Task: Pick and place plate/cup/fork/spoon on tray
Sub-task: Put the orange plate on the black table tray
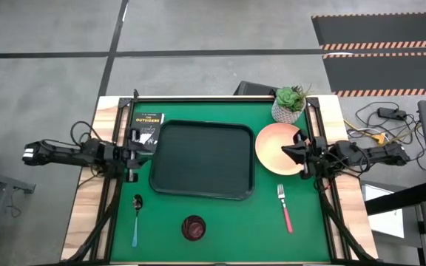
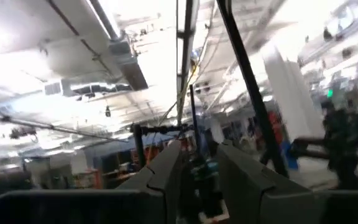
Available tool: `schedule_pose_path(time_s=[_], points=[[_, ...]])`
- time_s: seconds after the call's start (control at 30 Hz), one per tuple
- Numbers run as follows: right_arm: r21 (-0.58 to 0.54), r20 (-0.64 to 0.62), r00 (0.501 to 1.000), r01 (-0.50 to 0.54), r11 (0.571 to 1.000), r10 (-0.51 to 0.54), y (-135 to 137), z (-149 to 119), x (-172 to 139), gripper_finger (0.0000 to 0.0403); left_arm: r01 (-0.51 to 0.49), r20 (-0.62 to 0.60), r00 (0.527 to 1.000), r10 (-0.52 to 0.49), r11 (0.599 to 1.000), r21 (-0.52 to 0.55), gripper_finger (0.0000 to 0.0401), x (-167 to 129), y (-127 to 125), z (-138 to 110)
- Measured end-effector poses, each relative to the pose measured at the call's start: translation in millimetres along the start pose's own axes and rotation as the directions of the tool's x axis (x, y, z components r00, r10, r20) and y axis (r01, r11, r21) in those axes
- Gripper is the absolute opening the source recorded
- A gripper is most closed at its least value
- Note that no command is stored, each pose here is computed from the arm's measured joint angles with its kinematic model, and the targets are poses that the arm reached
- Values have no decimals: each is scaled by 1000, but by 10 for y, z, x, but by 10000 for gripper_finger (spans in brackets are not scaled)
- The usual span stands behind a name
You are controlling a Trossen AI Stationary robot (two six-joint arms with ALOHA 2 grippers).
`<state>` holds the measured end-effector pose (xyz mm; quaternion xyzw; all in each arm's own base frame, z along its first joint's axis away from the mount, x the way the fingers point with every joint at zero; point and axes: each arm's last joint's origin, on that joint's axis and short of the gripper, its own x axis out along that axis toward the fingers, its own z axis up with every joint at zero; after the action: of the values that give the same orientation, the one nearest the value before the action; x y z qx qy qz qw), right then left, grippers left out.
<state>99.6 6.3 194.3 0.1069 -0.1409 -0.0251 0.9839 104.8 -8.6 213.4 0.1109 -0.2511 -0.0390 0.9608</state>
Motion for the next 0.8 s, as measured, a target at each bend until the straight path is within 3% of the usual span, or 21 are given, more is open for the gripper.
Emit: schedule_pose_path(time_s=[0.07,0.23,0.37,0.47,0.6,0.7,0.8], points=[[1,6,1000,-1,1000,1,5,3,21,9,-18,2,1000,18,998,-60,83,2,6,6],[-29,14,999,37,999,-37,8,-12,104,9,-214,-17,977,213,976,-48,83,24,79,60],[-71,-103,989,97,993,-104,-7,-145,213,9,-337,-20,941,338,941,13,83,58,137,137],[-109,-181,966,164,980,-182,-7,-196,342,9,-379,-35,924,381,924,49,83,94,160,166],[-129,-229,953,171,977,-197,43,-138,545,9,-415,-53,904,424,901,128,83,142,184,192],[-140,-320,922,182,973,-218,89,-85,732,9,-460,-64,878,474,873,158,83,189,214,237],[-138,-460,850,217,966,-256,137,-30,920,9,-479,-62,868,492,864,153,83,238,233,281]])
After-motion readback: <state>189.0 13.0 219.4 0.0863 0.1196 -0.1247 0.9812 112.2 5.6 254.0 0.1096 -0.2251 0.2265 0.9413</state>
